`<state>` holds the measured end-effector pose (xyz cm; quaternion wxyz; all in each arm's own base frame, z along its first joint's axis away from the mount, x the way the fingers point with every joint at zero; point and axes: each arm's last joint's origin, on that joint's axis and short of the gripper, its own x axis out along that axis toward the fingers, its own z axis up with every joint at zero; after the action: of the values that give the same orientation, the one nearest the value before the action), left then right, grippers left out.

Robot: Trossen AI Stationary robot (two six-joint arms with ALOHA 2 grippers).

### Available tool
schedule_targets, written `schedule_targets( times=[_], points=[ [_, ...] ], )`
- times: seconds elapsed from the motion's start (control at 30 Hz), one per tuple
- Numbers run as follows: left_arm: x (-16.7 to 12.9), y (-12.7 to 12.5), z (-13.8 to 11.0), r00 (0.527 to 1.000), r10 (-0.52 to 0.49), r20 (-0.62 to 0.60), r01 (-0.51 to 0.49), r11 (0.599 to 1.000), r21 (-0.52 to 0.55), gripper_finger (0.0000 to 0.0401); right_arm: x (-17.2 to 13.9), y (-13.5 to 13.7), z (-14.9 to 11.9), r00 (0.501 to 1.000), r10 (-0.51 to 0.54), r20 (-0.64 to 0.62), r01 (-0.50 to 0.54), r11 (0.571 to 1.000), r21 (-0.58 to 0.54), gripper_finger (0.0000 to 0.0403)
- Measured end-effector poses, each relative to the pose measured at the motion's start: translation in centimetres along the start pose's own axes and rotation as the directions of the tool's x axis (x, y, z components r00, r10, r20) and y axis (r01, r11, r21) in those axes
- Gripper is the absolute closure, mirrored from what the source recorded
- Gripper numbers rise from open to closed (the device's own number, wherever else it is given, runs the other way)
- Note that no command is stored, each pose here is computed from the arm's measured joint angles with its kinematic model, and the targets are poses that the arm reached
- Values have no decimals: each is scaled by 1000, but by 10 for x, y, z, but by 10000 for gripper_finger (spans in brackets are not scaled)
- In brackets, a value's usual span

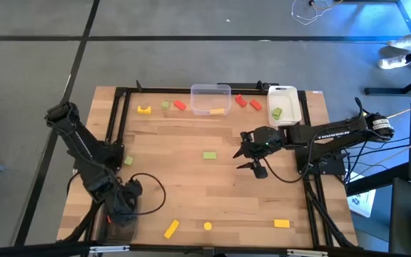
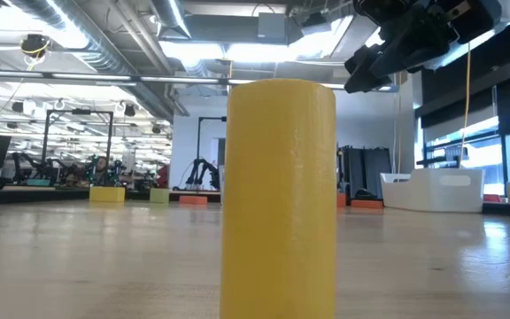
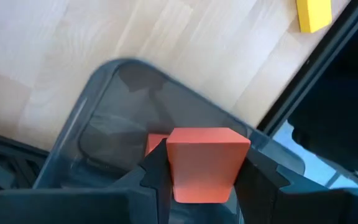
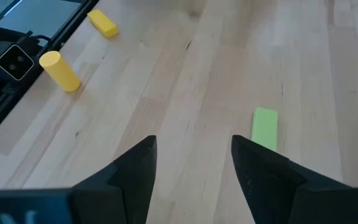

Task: Sort & place blocks by color
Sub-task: Put the orange triangular block into the black bin, then put the green rectangular block into the white bin

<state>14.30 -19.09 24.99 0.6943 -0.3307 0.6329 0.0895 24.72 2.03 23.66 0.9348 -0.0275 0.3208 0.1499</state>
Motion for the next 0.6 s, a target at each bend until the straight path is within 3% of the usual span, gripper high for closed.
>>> schedule_targets(
  times=[0.2, 0.47, 0.6],
  points=[
    [0, 0, 0, 1000, 0, 0, 0, 1000, 1, 232, 0, 0, 0, 1000, 0, 1, 0, 1000, 15, 194],
    [0, 1, 0, 1000, 5, 4, -5, 1000, 1, 228, 0, 0, 0, 1000, 0, 2, 0, 999, 34, 194],
    [0, 2, 2, 997, 20, 68, -21, 1000, 6, 227, 0, 0, 3, 999, -6, 32, 5, 998, 55, 194]
  ],
)
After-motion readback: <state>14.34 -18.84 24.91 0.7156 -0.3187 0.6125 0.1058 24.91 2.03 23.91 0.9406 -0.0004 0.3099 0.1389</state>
